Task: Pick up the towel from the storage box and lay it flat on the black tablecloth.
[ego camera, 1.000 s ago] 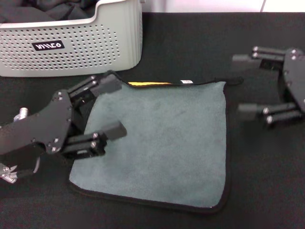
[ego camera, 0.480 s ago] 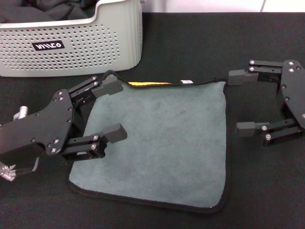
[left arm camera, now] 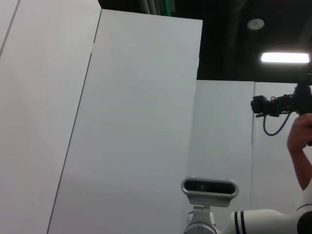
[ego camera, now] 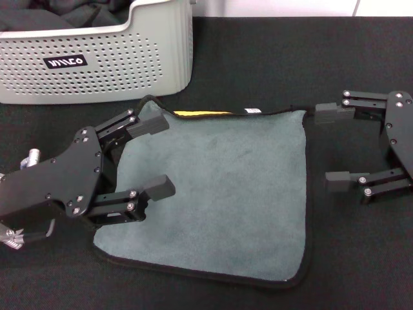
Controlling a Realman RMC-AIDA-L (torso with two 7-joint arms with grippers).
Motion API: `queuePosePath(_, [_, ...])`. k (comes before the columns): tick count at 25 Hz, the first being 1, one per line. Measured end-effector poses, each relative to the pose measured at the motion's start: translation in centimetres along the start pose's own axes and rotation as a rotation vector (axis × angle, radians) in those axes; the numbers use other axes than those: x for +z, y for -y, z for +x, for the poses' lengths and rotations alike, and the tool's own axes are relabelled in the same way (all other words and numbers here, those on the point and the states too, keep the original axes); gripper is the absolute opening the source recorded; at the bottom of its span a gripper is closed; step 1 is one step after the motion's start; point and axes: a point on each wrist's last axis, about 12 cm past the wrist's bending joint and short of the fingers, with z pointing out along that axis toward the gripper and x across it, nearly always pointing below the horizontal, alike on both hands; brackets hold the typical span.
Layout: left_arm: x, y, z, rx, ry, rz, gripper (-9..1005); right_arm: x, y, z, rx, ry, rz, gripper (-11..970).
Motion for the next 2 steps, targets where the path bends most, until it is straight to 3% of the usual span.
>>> queuePosePath(2, [0.1,-0.05,0.01,-0.004,-0.005,0.008,874,-0.09,-0.13,0.15,0.005,0.0,0.004,875])
